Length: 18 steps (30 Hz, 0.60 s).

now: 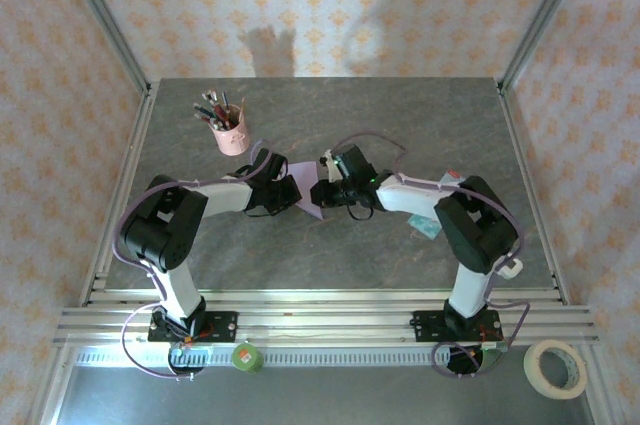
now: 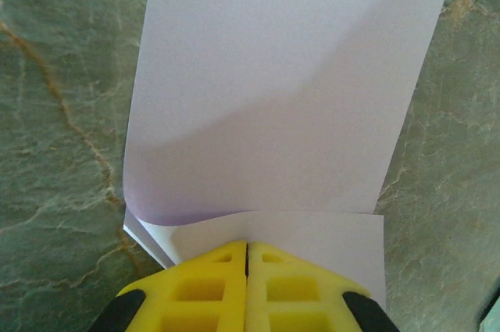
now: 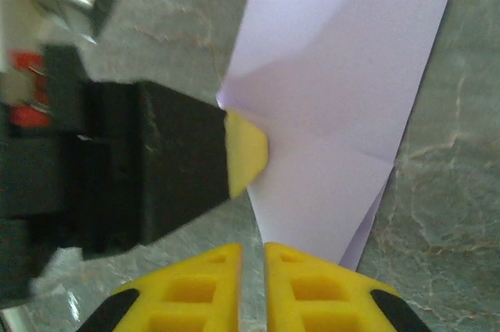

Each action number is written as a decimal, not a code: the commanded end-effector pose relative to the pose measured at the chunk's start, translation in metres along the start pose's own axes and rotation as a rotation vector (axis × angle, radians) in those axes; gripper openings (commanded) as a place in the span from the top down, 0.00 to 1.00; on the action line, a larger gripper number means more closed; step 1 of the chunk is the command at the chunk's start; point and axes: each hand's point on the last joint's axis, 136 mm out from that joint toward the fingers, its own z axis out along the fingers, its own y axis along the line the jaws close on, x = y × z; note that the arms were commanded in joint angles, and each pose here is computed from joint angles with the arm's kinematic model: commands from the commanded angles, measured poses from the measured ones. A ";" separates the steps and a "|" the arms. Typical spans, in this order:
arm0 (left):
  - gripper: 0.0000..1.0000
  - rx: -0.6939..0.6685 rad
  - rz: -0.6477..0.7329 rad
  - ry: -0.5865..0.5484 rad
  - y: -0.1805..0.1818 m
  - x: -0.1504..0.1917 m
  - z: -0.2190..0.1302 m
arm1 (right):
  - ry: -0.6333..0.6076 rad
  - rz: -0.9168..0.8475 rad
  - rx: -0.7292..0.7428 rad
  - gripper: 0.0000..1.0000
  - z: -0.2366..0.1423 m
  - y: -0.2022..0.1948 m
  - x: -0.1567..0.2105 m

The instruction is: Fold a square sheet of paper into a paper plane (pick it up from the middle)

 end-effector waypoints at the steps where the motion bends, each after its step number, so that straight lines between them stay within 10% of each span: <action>1: 0.91 -0.045 -0.026 0.005 0.012 0.002 0.007 | 0.072 -0.003 -0.035 0.88 0.009 0.008 0.010; 18: 0.89 -0.018 -0.013 0.030 0.005 0.004 0.008 | 0.144 -0.008 0.010 0.90 0.037 -0.003 0.021</action>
